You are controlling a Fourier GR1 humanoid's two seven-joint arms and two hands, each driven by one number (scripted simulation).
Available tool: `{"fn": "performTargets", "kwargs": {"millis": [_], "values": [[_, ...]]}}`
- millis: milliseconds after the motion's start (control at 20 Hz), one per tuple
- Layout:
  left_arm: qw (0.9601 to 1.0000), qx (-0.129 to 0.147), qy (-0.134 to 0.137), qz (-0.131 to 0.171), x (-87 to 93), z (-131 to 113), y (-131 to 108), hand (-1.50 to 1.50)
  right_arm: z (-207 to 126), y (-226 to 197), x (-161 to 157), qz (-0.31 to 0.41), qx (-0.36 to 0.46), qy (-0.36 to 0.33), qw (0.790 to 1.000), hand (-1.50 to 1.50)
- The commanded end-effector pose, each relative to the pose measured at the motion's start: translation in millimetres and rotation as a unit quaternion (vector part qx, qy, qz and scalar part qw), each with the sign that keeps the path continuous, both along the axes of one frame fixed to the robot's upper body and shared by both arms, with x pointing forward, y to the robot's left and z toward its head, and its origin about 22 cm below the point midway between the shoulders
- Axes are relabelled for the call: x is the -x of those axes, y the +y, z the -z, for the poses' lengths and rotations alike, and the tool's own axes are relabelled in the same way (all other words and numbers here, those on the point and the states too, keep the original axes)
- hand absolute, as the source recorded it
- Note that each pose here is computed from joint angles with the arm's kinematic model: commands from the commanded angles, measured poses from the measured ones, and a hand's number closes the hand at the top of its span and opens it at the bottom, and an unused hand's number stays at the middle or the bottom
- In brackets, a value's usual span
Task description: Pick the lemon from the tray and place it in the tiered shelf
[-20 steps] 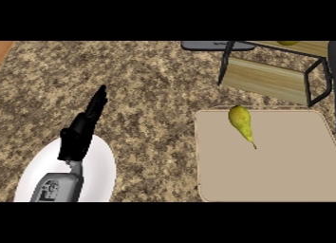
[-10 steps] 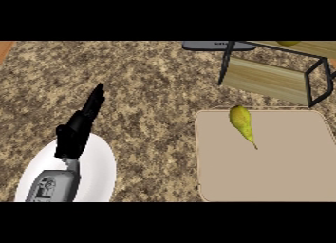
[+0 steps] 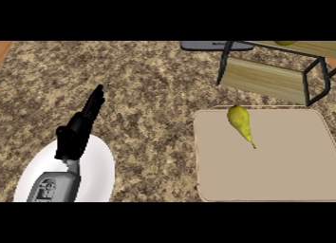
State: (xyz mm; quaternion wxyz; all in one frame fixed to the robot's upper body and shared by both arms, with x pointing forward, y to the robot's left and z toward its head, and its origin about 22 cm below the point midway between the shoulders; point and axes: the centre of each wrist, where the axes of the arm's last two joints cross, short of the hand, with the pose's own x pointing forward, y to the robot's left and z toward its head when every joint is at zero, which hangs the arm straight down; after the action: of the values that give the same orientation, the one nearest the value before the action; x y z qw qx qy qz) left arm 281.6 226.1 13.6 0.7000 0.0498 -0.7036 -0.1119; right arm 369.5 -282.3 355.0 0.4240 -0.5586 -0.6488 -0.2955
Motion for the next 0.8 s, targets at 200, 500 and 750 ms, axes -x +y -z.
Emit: {"fn": "performTargets", "kwargs": {"millis": [200,500,750], "values": [[0.9998,-0.002,0.016,-0.008,7.4,0.7,0.6,0.00,-25.3,-34.4,70.3,0.035,-0.113,0.018,0.993,-1.50],[0.9997,0.004,0.010,-0.021,4.4,1.7,6.0,0.00,-16.8,-74.6,140.6,0.041,-0.115,0.073,0.990,-1.50],[0.9991,0.002,0.013,-0.042,14.7,5.8,19.6,0.00,0.4,-95.5,195.8,0.033,-0.092,0.130,0.987,-1.50]]}}
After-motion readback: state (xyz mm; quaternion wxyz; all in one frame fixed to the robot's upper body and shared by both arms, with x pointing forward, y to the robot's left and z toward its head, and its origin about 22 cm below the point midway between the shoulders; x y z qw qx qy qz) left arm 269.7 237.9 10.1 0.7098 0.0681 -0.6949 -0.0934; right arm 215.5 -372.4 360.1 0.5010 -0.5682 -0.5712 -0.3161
